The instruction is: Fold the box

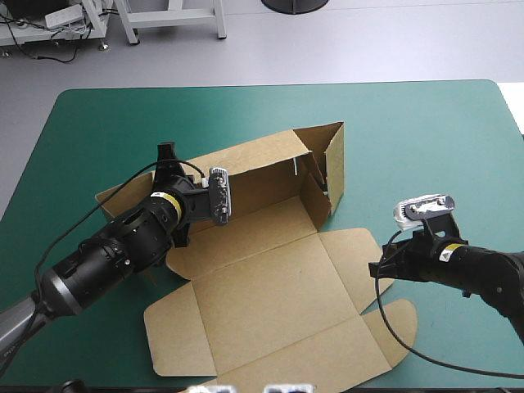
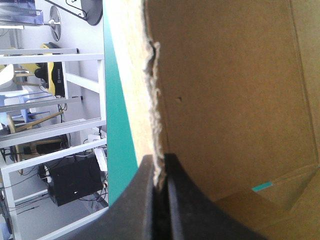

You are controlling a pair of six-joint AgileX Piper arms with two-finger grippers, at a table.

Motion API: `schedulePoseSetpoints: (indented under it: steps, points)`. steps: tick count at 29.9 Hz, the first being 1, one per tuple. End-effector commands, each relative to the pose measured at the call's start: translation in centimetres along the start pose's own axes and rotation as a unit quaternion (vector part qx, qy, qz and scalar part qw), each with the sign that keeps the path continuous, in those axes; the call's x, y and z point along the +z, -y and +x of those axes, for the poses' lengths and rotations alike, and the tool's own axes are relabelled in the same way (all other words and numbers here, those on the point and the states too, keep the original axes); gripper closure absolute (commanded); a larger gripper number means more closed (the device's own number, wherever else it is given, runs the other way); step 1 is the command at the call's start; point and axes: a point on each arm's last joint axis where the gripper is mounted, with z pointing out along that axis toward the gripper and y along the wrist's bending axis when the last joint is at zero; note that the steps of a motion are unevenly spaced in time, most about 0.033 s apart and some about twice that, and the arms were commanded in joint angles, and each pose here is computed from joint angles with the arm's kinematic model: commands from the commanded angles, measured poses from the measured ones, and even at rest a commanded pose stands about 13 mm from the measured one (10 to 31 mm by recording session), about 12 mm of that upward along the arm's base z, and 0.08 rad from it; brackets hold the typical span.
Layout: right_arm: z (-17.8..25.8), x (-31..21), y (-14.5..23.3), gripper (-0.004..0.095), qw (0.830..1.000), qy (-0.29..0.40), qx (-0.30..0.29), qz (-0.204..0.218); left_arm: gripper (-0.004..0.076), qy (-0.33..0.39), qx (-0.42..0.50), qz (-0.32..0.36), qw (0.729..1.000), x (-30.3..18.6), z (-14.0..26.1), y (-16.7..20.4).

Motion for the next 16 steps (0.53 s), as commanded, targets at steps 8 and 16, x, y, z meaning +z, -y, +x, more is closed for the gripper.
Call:
schedulePoseSetpoints:
  steps: [8, 16]
  points:
    - [-3.4, -0.2, -0.6, 0.0926, 0.999, 0.034, 0.006, -0.025, 0.0729, 0.019, -0.008, -0.015, 1.000, -1.0, 0.3, 0.1]
    - [-4.4, 0.3, -0.6, 0.0925, 0.999, 0.009, 0.011, -0.033, 0.0729, 0.022, -0.021, -0.038, 0.999, -1.0, 0.0, 0.3]
